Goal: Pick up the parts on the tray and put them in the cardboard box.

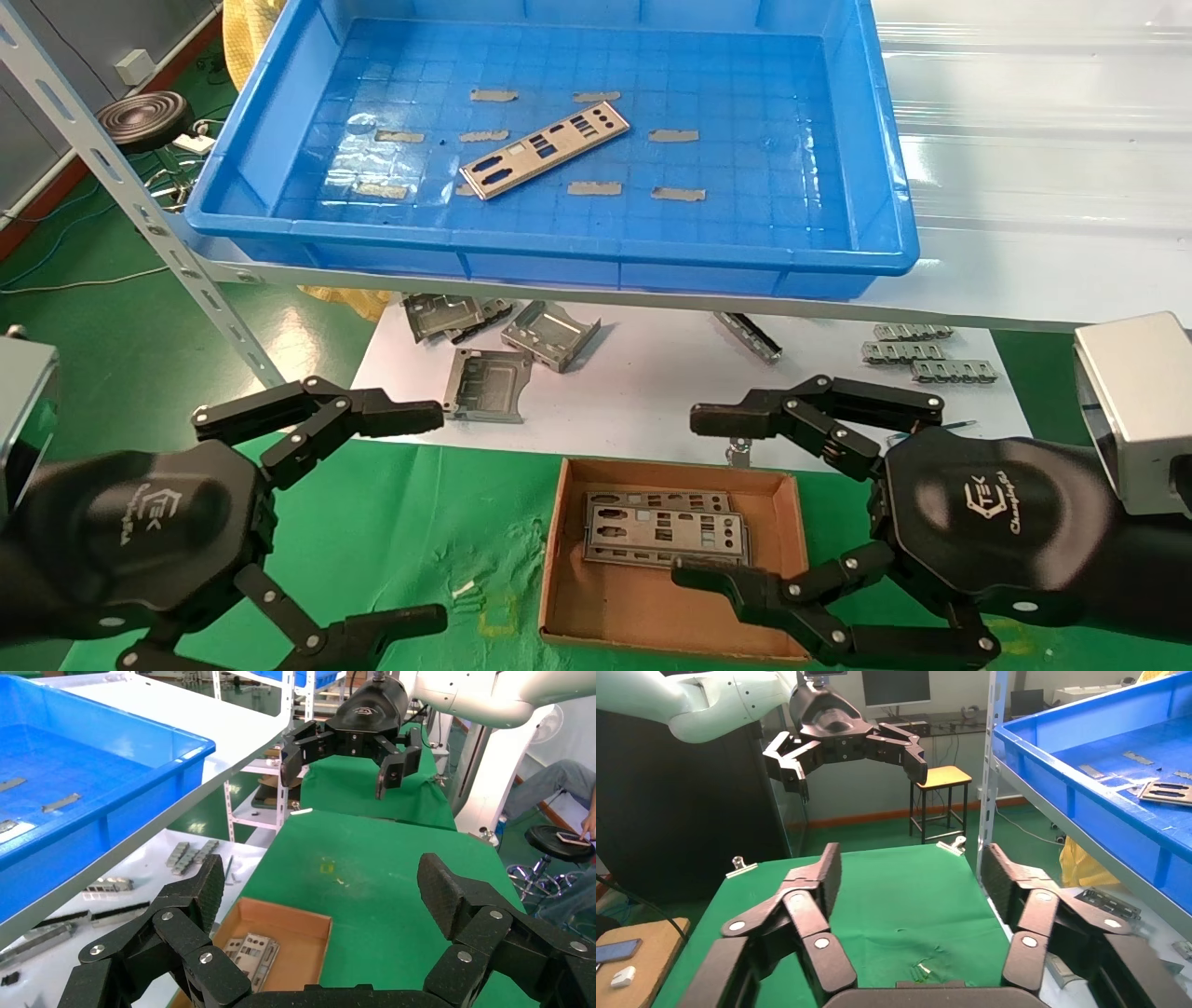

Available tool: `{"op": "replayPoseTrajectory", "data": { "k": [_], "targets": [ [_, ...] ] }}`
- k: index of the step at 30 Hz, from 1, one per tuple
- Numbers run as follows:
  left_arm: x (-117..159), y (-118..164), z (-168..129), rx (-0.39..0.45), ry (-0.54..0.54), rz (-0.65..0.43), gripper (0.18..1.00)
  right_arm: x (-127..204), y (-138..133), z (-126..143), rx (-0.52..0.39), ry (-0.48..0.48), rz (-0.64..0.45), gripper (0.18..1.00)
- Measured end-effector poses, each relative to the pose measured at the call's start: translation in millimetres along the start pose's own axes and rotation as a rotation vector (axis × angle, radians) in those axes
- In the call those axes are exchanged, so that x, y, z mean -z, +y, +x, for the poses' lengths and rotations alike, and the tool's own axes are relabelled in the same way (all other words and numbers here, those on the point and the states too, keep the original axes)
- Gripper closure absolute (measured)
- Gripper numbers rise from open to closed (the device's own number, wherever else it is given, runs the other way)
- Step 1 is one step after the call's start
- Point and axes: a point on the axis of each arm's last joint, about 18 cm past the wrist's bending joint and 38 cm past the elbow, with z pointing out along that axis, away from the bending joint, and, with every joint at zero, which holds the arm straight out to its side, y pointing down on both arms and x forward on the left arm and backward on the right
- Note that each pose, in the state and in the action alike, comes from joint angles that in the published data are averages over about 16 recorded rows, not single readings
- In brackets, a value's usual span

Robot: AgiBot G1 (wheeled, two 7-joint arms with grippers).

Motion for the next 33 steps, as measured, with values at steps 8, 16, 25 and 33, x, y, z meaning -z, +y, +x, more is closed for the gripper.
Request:
{"op": "replayPoseTrajectory", "data": {
  "k": [8,16,25,33],
  "targets": [
    [0.0,0.0,0.0,0.000,0.000,0.000,0.184,0.0,0.0,0.0,0.000,0.000,0.000,0.503],
    [0.0,0.0,0.0,0.000,0.000,0.000,0.184,0.0,0.0,0.0,0.000,0.000,0.000,0.694],
    [-1.2,-2.5,-1.3,-0.010,0.001,-0.004,0.184,0.0,0.0,0.0,0.000,0.000,0.000,0.870],
    [-14.0,-24.3,-30.1,-0.075,-0.022,-0.027,0.184,0.0,0.0,0.0,0.000,0.000,0.000,0.959]
  ]
}}
